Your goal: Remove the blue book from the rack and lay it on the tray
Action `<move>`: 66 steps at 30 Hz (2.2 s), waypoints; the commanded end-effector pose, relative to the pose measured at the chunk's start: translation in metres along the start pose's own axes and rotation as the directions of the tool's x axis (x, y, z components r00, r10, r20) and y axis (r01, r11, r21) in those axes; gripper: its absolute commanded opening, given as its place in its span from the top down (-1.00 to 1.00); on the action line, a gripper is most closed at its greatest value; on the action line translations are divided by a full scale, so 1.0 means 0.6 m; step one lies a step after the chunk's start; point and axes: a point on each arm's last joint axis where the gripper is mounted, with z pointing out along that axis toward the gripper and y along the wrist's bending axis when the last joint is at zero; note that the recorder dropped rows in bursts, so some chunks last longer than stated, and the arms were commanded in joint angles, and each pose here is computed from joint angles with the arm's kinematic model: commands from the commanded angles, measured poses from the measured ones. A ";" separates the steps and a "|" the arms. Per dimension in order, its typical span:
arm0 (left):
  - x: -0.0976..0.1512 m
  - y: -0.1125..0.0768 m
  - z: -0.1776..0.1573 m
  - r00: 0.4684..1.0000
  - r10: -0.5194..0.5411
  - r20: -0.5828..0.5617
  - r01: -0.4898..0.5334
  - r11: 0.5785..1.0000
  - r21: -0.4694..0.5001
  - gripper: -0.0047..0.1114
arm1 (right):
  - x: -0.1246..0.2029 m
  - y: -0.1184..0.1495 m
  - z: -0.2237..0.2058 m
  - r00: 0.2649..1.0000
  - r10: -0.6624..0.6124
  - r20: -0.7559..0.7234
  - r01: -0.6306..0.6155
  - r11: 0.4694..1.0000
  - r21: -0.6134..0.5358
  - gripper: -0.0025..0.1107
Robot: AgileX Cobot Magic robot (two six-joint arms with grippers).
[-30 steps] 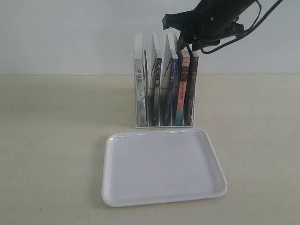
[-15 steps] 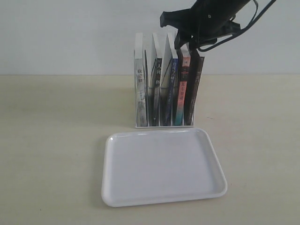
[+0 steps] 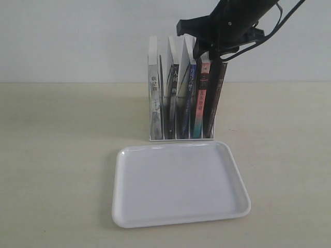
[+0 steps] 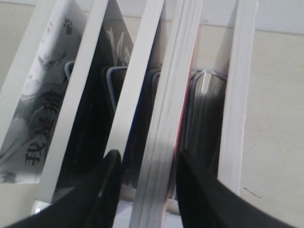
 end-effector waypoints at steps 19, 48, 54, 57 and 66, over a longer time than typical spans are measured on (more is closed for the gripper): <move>-0.004 0.000 -0.001 1.000 -0.006 0.022 0.006 1.000 -0.001 0.84 | -0.003 -0.007 -0.002 1.000 -0.027 0.003 0.027 0.999 0.030 0.51; -0.004 0.000 -0.001 1.000 -0.006 0.022 0.006 1.000 -0.001 0.84 | -0.025 -0.001 -0.012 0.999 -0.027 0.042 0.026 0.999 0.024 0.96; -0.004 0.000 -0.001 1.000 -0.006 0.022 0.006 1.000 -0.001 0.84 | -0.059 0.015 -0.086 0.991 -0.040 0.127 0.039 0.999 0.006 0.96; -0.004 0.000 -0.001 1.000 -0.006 0.022 0.006 1.000 -0.001 0.84 | -0.065 0.018 -0.111 0.988 -0.054 0.148 0.052 0.999 0.016 0.96; -0.004 0.000 -0.001 1.000 -0.006 0.022 0.006 1.000 -0.001 0.84 | -0.064 0.016 -0.127 0.988 -0.075 0.134 0.069 0.997 0.046 0.96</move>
